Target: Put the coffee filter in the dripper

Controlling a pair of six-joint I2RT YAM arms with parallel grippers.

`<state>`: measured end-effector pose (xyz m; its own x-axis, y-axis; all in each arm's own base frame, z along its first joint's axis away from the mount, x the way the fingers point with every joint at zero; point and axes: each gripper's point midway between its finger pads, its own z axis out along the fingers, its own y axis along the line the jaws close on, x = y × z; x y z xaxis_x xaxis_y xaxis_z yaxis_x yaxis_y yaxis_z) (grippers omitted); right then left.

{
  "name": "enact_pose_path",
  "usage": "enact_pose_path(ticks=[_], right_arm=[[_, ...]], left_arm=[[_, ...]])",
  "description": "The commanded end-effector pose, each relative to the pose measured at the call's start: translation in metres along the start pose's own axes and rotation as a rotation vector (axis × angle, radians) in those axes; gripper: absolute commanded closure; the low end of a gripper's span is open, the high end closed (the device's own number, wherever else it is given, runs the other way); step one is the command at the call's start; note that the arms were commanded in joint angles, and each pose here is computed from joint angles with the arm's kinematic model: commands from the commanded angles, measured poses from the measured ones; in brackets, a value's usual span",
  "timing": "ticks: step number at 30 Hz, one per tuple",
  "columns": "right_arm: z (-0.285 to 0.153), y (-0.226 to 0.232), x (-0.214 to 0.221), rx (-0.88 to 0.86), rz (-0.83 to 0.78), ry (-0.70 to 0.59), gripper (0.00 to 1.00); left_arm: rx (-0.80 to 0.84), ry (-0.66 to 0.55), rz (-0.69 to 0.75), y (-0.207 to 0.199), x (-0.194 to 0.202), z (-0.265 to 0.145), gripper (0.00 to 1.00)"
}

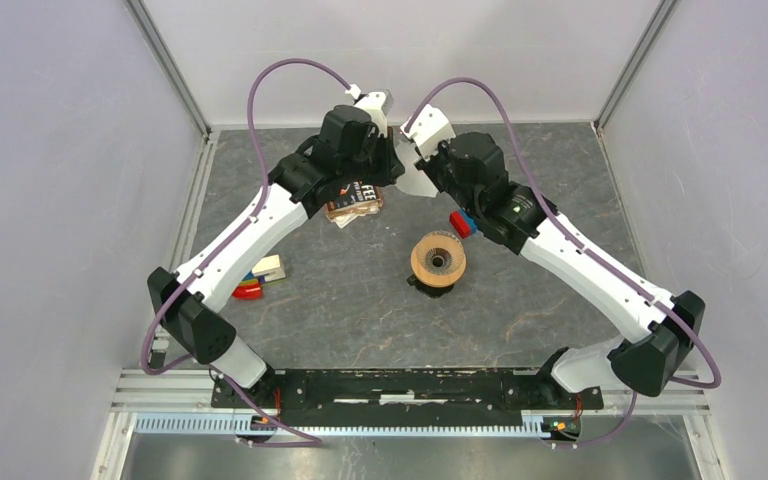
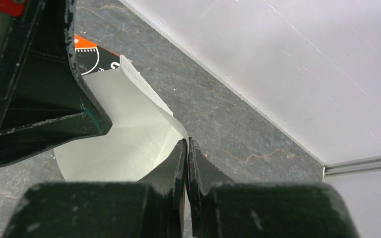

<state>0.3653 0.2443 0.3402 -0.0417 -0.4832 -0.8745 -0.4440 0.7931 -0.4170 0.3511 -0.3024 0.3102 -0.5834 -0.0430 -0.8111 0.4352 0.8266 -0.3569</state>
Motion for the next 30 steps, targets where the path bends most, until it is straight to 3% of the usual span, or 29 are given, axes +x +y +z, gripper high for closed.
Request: enact_pose_path(ticks=[1, 11, 19, 23, 27, 30], right_arm=[[-0.010, -0.010, -0.014, 0.030, 0.022, -0.061, 0.92], [-0.010, -0.013, -0.004, 0.010, 0.055, -0.056, 0.98], [-0.018, -0.003, 0.012, -0.100, 0.122, -0.074, 1.00], [-0.027, 0.005, 0.022, -0.141, 0.132, -0.058, 1.00], [-0.040, 0.002, 0.028, -0.141, 0.127, -0.064, 1.00], [-0.048, 0.012, 0.036, -0.205, 0.117, -0.027, 1.00]], left_arm=[[-0.007, -0.082, 0.089, -0.001, -0.020, -0.017, 0.98], [0.054, -0.102, 0.149, -0.012, -0.025, -0.022, 0.97], [0.267, -0.062, 0.181, -0.047, -0.015, -0.027, 0.82], [0.350, -0.052, 0.245, -0.058, -0.010, -0.033, 0.66], [0.434, -0.048, 0.336, -0.067, -0.004, -0.045, 0.36], [0.468, -0.053, 0.437, -0.068, -0.003, -0.057, 0.26]])
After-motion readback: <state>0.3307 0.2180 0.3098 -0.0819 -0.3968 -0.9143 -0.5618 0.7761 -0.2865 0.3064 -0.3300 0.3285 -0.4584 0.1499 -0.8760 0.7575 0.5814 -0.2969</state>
